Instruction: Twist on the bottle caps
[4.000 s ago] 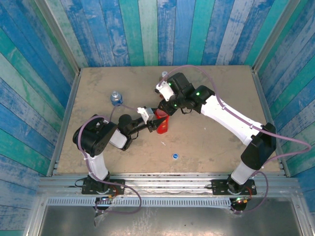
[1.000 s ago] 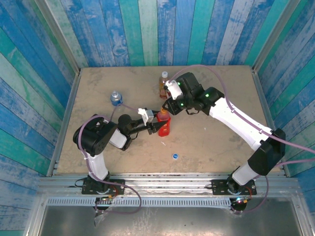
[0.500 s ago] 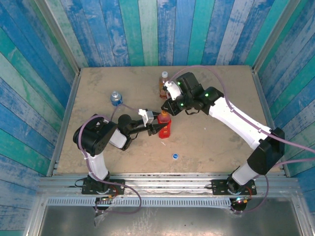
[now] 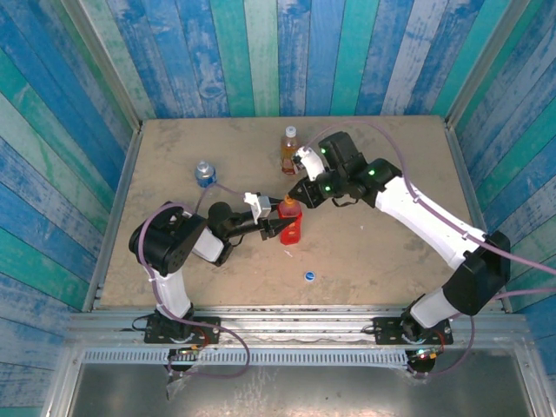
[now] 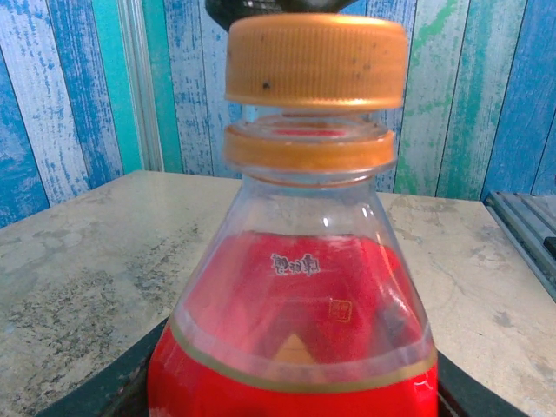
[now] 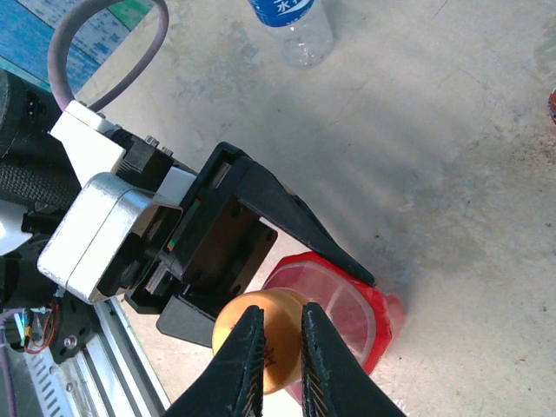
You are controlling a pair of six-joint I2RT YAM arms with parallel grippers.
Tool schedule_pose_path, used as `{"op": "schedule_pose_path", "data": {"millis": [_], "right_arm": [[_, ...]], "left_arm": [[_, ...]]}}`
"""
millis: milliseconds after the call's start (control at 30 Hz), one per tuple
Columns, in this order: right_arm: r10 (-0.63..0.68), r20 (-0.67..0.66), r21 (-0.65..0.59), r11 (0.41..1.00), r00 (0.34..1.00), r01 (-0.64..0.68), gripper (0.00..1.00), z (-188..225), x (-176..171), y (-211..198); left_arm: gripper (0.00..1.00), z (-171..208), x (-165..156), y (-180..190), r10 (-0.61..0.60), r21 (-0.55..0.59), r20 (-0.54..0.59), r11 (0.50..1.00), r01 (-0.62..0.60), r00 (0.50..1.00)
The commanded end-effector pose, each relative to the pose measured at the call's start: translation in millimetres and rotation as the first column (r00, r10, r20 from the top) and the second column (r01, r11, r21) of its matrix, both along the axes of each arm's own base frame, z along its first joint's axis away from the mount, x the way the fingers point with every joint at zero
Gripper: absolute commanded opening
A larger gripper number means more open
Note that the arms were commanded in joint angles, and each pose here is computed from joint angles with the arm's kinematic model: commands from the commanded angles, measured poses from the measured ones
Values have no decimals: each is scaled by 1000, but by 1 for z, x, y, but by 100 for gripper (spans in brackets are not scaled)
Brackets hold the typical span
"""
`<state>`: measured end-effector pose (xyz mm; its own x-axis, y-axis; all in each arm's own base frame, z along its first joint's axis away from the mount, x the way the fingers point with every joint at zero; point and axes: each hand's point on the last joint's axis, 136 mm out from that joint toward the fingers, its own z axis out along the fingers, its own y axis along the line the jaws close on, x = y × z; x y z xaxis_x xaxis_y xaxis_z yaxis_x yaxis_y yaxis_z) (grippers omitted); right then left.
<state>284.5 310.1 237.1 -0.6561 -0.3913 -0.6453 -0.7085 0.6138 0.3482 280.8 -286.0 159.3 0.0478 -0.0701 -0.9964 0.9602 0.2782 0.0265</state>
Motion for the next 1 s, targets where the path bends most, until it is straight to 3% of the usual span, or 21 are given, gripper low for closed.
{"op": "schedule_pose_path", "data": {"millis": [0, 367, 567, 733, 967], "right_arm": [[22, -125, -44, 999, 992, -28, 16, -22, -26, -10], [-1, -66, 0, 1000, 998, 1, 18, 1, -26, -14], [-87, 1, 20, 996, 996, 87, 31, 13, -2, -18], [-42, -15, 49, 998, 999, 42, 26, 16, 12, 0], [20, -90, 47, 999, 996, -15, 20, 0, 3, 8]], "left_arm": [[55, -22, 8, 0, 17, 27, -90, 1000, -15, 996], [55, -23, 7, 0, 14, 31, -89, 999, -11, 996], [55, -23, 6, 0, 8, 37, -85, 999, -5, 996], [55, -24, 5, 0, 2, 41, -81, 999, 1, 997], [55, -24, 3, 0, 5, 50, -73, 999, -1, 997]]}}
